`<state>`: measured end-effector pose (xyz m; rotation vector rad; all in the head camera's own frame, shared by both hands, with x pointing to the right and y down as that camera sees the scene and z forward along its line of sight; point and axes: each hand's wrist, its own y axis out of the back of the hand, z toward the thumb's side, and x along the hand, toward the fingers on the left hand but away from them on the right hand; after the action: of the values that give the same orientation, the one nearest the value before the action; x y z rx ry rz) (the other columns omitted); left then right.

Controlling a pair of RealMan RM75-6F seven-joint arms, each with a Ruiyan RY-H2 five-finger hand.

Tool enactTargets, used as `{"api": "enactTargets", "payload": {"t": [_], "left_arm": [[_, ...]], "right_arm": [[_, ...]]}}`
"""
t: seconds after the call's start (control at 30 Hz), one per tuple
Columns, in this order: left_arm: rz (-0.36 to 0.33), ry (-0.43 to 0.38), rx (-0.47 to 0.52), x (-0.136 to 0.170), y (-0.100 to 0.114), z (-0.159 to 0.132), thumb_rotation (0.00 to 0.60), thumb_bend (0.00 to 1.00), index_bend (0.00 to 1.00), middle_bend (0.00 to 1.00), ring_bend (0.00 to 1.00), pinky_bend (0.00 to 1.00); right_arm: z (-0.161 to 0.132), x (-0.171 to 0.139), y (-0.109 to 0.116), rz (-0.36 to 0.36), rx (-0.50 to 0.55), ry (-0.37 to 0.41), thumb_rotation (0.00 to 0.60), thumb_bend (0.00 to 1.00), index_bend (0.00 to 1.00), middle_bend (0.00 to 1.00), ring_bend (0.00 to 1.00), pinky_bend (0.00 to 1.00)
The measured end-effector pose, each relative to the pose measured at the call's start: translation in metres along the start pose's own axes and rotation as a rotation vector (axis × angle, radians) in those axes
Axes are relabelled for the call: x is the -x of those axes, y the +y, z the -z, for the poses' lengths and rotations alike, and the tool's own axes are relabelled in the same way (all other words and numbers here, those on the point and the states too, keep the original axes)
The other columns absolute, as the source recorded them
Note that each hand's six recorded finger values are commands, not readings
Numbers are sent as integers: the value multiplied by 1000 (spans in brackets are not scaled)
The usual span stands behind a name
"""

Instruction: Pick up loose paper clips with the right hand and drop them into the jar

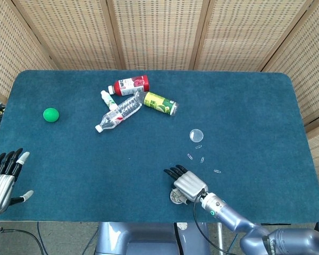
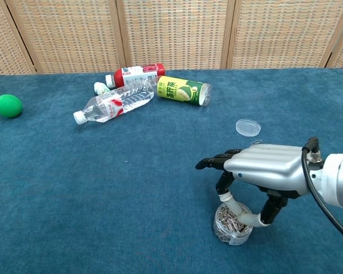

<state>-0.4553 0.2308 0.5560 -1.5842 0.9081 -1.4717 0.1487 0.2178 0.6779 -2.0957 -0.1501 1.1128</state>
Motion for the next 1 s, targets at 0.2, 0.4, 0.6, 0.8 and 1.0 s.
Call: {"api": "enactTargets", "payload": {"t": [0.2, 0.4, 0.6, 0.8, 1.0], "left_arm": [[1, 0, 2, 0, 0, 0, 600, 0, 0, 0, 0, 0], [-3, -1, 4, 0, 2, 0, 600, 0, 0, 0, 0, 0], [-6, -3, 7, 0, 2, 0, 600, 0, 0, 0, 0, 0], [-7, -4, 8, 1, 3, 0, 600, 0, 0, 0, 0, 0], [-7, -3, 9, 1, 3, 1, 600, 0, 0, 0, 0, 0]], "right_arm": [[-5, 1, 2, 7, -7, 8, 600, 411, 664, 0, 0, 0], [-5, 1, 0, -11, -7, 1, 600, 337, 479, 0, 0, 0], [-5, 0, 4, -11, -14, -7, 600, 318, 454, 0, 0, 0], [-6, -2, 11, 10, -7, -10, 600, 318, 454, 0, 0, 0], [7, -7, 31, 80, 20, -51, 600, 318, 454, 0, 0, 0]]}}
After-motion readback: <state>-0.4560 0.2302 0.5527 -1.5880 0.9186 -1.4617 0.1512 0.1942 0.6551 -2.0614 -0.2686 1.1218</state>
